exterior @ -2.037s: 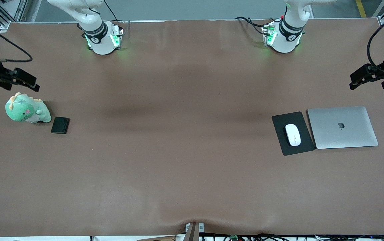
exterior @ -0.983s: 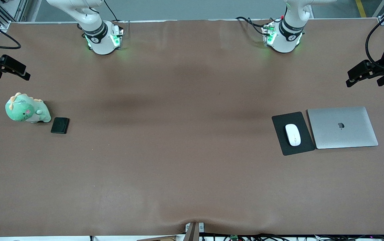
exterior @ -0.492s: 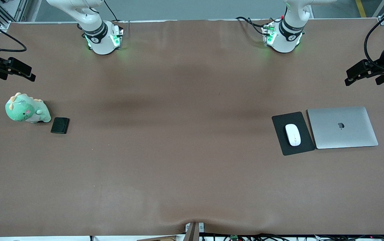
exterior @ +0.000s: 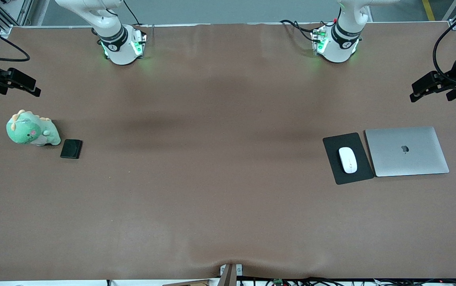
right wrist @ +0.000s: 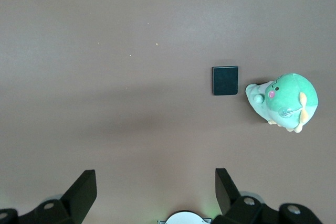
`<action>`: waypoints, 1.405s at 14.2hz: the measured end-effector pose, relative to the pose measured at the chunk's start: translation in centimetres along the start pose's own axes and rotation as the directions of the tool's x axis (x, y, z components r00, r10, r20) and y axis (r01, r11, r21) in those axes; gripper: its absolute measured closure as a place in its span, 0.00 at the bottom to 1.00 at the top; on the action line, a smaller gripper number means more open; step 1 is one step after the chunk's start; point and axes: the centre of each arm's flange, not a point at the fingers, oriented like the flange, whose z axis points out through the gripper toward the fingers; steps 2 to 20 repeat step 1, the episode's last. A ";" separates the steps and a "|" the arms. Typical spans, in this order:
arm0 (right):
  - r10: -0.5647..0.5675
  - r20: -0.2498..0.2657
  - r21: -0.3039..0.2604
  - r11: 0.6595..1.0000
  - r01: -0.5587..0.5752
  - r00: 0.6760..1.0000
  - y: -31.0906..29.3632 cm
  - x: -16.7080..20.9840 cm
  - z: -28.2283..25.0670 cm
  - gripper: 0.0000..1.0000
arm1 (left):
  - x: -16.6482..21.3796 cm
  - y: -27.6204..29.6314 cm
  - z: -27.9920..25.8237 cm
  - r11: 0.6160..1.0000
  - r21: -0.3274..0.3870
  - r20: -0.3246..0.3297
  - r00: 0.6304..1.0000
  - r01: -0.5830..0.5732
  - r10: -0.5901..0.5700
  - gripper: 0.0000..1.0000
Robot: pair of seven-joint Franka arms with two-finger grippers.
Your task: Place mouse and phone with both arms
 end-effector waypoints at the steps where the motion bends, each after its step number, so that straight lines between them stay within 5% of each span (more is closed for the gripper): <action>1: 0.000 0.000 0.000 1.000 0.000 1.000 0.0 0.0 0.0 0.00 | 0.0 0.0 0.0 1.000 0.000 -0.001 1.000 0.000 0.000 0.00; 20: 0.000 0.000 0.000 1.000 0.000 1.000 0.0 0.0 0.0 0.00 | 0.0 0.0 0.0 1.000 0.000 -0.001 1.000 0.000 0.000 0.00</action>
